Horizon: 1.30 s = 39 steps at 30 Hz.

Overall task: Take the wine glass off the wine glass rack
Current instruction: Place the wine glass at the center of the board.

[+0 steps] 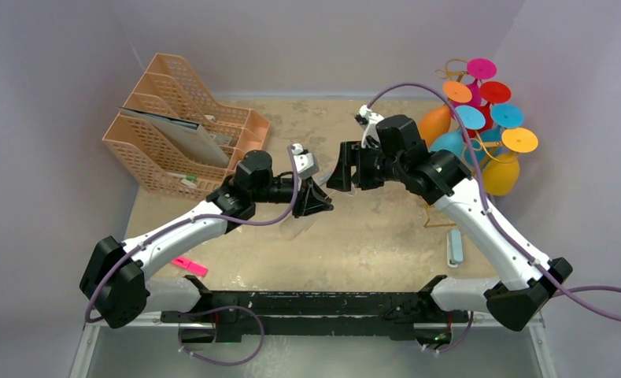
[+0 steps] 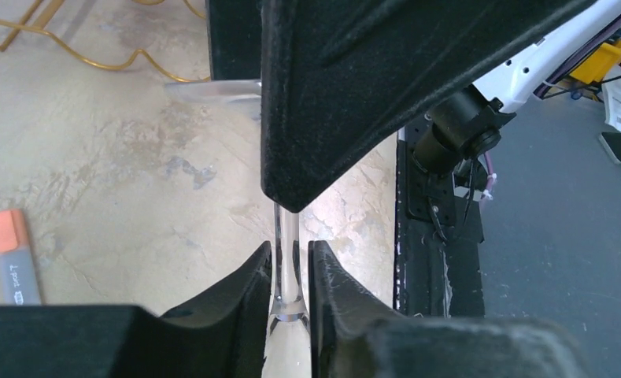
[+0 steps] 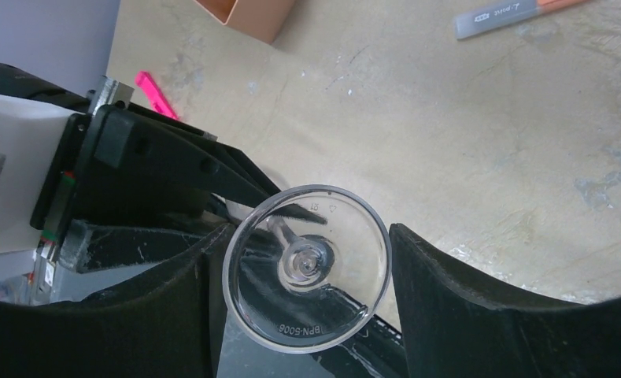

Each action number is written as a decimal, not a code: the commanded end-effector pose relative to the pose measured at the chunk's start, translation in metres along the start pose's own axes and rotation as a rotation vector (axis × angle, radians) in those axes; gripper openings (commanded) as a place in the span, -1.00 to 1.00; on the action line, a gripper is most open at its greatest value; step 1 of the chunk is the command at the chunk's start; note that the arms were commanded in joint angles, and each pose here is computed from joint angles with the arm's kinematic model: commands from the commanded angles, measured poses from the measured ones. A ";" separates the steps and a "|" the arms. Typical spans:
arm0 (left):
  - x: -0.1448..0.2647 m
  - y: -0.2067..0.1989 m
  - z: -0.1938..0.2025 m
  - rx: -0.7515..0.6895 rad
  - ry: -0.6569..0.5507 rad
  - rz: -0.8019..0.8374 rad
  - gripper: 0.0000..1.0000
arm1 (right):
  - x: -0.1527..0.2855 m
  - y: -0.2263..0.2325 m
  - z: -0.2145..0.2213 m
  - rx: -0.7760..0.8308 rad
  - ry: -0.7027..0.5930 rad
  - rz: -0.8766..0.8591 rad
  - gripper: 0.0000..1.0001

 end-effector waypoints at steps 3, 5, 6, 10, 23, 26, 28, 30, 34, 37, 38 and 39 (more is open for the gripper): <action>-0.002 -0.006 -0.016 -0.064 -0.039 0.068 -0.96 | 0.013 0.009 0.002 -0.008 -0.045 -0.077 -0.34; -0.002 -0.006 -0.016 -0.057 -0.022 0.079 -1.00 | 0.011 0.008 0.004 -0.022 -0.047 -0.084 -0.31; -0.002 -0.006 -0.017 -0.054 -0.018 0.084 -1.00 | 0.010 0.009 0.005 -0.027 -0.046 -0.098 -0.25; 0.000 -0.009 -0.015 -0.053 0.000 0.107 -1.00 | 0.009 0.015 0.008 -0.058 -0.056 -0.180 0.31; 0.031 -0.030 -0.011 -0.135 0.036 0.100 -1.00 | 0.018 0.011 0.024 -0.003 -0.073 -0.253 0.82; 0.033 -0.031 -0.013 -0.101 0.095 0.096 -1.00 | 0.023 0.004 0.027 0.093 -0.037 -0.194 0.85; 0.033 -0.029 -0.015 -0.072 0.129 0.084 -1.00 | 0.024 0.001 0.027 0.159 -0.040 -0.177 0.81; 0.033 -0.027 -0.015 -0.037 0.171 0.070 -1.00 | 0.027 0.000 0.026 0.223 -0.040 -0.146 0.75; 0.029 -0.022 -0.012 0.047 0.254 0.051 -1.00 | 0.028 0.003 0.026 0.340 -0.006 -0.081 0.52; 0.025 -0.019 -0.013 0.094 0.280 0.053 -1.00 | 0.023 0.004 0.029 0.403 0.026 -0.004 0.28; 0.024 -0.018 -0.013 0.105 0.285 0.052 -1.00 | 0.021 0.005 0.029 0.422 0.034 0.021 0.22; 0.023 -0.018 -0.013 0.113 0.290 0.052 -1.00 | 0.018 0.005 0.030 0.437 0.038 0.050 0.15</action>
Point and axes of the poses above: each gripper's point midway between its finger pads, its own x axis back along the fingers, its own y axis along the line the jaws close on, z = x × y, the point moved 8 cm from there along x, back along the fingers, and after that the axes turned 4 degrees about -x, right-handed, at the moved point
